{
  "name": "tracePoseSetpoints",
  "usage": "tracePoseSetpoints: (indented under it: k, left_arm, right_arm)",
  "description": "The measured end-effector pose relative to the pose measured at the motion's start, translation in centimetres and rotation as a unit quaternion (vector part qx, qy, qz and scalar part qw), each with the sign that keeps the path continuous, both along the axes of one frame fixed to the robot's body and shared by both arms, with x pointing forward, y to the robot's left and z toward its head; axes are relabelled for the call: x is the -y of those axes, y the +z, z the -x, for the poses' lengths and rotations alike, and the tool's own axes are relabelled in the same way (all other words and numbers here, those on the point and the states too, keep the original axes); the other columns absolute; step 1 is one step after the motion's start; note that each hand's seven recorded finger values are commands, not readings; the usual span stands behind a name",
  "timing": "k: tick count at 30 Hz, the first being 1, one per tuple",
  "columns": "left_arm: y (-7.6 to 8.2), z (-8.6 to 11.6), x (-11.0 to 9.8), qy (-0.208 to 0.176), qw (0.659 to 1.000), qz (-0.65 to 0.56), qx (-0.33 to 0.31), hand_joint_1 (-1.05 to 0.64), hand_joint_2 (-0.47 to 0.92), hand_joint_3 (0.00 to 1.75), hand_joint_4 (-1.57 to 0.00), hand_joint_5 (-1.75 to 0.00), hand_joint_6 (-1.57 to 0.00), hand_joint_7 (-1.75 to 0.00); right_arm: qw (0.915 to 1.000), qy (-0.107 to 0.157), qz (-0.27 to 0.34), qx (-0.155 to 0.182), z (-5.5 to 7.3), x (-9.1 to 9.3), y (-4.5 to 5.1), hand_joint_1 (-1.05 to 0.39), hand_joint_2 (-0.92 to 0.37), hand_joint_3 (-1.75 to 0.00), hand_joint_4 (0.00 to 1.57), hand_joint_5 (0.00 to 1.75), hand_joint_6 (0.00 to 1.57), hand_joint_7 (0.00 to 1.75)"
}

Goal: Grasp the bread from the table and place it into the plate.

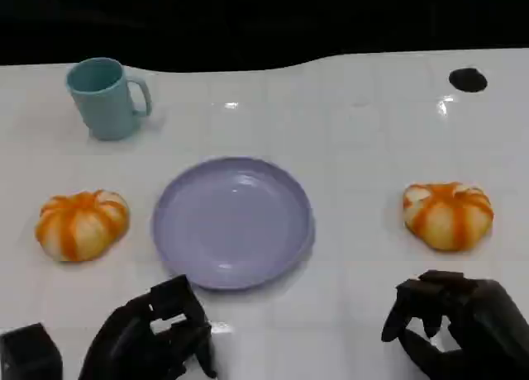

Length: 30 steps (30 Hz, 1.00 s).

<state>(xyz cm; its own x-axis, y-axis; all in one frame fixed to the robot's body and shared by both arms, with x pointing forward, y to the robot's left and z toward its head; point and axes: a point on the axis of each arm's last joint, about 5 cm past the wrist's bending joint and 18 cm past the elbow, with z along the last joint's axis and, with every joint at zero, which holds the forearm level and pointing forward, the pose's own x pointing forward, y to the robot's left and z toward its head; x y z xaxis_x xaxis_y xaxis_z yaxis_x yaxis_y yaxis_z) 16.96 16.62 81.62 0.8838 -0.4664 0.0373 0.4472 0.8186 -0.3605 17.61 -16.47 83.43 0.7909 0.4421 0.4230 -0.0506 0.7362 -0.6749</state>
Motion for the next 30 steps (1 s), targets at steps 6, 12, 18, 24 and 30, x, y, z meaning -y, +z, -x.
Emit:
tracePoseSetpoints:
  k: [6, 12, 18, 24, 30]
  left_arm:
    - [0.06, -0.13, 0.02, -0.002, 1.0, -0.002, 0.002, -0.61, 0.85, 0.35, -0.78, -1.75, -0.71, -1.48]
    - [0.08, -0.35, 0.06, -0.002, 1.0, 0.0, 0.003, -0.59, 0.84, 0.36, -0.78, -1.75, -0.71, -1.48]
    - [0.08, -0.36, 0.06, -0.002, 1.0, 0.001, 0.003, -0.6, 0.84, 0.37, -0.78, -1.75, -0.72, -1.48]
    - [0.04, -0.33, 0.05, 0.0, 1.0, -0.001, 0.007, -0.6, 0.84, 0.38, -0.77, -1.75, -0.7, -1.49]
    - [0.05, -0.33, 0.06, 0.001, 1.0, -0.001, 0.008, -0.61, 0.83, 0.39, -0.78, -1.75, -0.7, -1.5]
  right_arm:
    - [1.0, -0.003, 0.001, 0.0, -0.27, 0.05, -0.04, -0.17, -0.27, -1.4, 0.9, 1.71, 0.88, 1.26]
    - [1.0, -0.002, 0.001, 0.002, -0.36, 0.02, 0.02, -0.17, -0.27, -1.38, 0.88, 1.74, 0.86, 1.28]
    - [1.0, -0.002, 0.001, 0.002, -0.35, 0.01, 0.01, -0.17, -0.26, -1.39, 0.88, 1.73, 0.86, 1.28]
    - [1.0, -0.002, 0.001, 0.001, -0.35, 0.01, 0.0, -0.17, -0.26, -1.4, 0.89, 1.72, 0.87, 1.27]
    - [1.0, -0.001, 0.0, 0.002, -0.34, 0.01, 0.0, -0.17, -0.26, -1.39, 0.88, 1.72, 0.87, 1.26]
